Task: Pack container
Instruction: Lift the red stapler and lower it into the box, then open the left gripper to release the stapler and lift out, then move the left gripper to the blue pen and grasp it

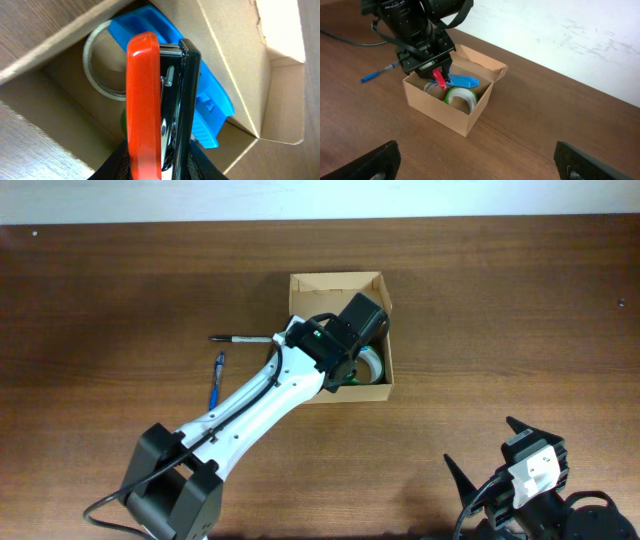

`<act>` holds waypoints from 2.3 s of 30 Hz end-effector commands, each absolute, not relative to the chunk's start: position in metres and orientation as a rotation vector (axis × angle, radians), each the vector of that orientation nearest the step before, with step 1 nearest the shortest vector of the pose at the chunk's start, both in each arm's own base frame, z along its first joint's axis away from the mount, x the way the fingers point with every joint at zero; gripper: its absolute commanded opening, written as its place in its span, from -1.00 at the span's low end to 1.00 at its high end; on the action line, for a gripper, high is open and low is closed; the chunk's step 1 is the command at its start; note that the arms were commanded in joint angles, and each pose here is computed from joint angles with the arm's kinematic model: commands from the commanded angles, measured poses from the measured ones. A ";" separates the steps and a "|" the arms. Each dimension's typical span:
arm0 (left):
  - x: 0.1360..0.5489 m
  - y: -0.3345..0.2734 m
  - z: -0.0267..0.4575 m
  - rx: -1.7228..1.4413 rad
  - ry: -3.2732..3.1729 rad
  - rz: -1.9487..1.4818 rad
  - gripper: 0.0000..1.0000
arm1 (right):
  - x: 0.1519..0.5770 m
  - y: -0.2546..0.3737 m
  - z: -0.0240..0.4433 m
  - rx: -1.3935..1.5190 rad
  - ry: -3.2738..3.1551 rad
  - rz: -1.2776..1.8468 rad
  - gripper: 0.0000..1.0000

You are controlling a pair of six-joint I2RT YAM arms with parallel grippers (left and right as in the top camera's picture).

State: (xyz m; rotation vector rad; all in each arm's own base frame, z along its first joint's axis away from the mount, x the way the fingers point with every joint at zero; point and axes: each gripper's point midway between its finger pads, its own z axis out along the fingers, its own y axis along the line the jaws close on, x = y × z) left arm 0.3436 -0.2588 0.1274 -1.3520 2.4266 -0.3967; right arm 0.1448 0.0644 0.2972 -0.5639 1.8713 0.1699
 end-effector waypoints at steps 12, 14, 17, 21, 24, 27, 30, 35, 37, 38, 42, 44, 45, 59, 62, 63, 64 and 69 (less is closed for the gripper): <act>0.345 -0.261 0.104 -1.361 2.448 -0.315 -0.89 | 0.146 0.062 0.297 -0.534 1.875 0.168 0.98; 0.345 -0.261 0.103 -1.361 2.449 -0.312 -0.88 | 0.146 0.062 0.297 -0.535 1.875 0.167 0.98; 0.345 -0.261 0.103 -1.361 2.449 -0.312 -0.88 | 0.146 0.062 0.297 -0.535 1.875 0.167 0.98; 0.345 -0.261 0.103 -1.361 2.449 -0.312 -0.43 | 0.146 0.062 0.297 -0.535 1.875 0.167 0.98; 0.345 -0.261 0.103 -1.361 2.449 -0.314 -0.28 | 0.146 0.062 0.297 -0.534 1.875 0.168 0.98; 0.346 -0.262 0.104 -1.360 2.446 -0.323 -0.28 | 0.146 0.062 0.297 -0.535 1.875 0.167 0.98; 0.348 -0.264 0.105 -1.359 2.441 -0.337 -0.28 | 0.146 0.062 0.297 -0.535 1.875 0.167 0.98; 0.349 -0.265 0.105 -1.360 2.441 -0.345 -0.26 | 0.146 0.062 0.297 -0.535 1.875 0.167 0.98; 0.349 -0.265 0.105 -1.360 2.441 -0.345 -0.24 | 0.146 0.062 0.297 -0.535 1.875 0.167 0.99; 0.349 -0.265 0.105 -1.360 2.441 -0.345 -0.16 | 0.146 0.062 0.297 -0.535 1.875 0.167 0.98; 0.348 -0.266 0.105 -1.360 2.444 -0.347 0.13 | 0.146 0.062 0.297 -0.535 1.875 0.167 0.98; 0.348 -0.266 0.105 -1.360 2.444 -0.347 0.13 | 0.146 0.062 0.297 -0.534 1.875 0.168 0.99; 0.348 -0.266 0.105 -1.360 2.444 -0.347 0.13 | 0.146 0.062 0.297 -0.535 1.875 0.167 0.98; 0.349 -0.265 0.153 -1.345 2.378 -0.498 0.13 | 0.146 0.062 0.297 -0.534 1.875 0.168 0.98; 0.346 -0.256 0.186 -1.325 2.315 -0.563 0.38 | 0.146 0.062 0.297 -0.534 1.875 0.168 0.98; 0.344 -0.248 0.200 -1.319 2.288 -0.577 0.48 | 0.146 0.062 0.297 -0.535 1.875 0.167 0.98; 0.339 -0.235 0.215 -1.305 2.266 -0.569 0.74 | 0.146 0.062 0.297 -0.535 1.875 0.167 0.98; 0.318 -0.173 0.229 -1.231 2.314 -0.357 0.87 | 0.146 0.062 0.297 -0.534 1.875 0.168 0.98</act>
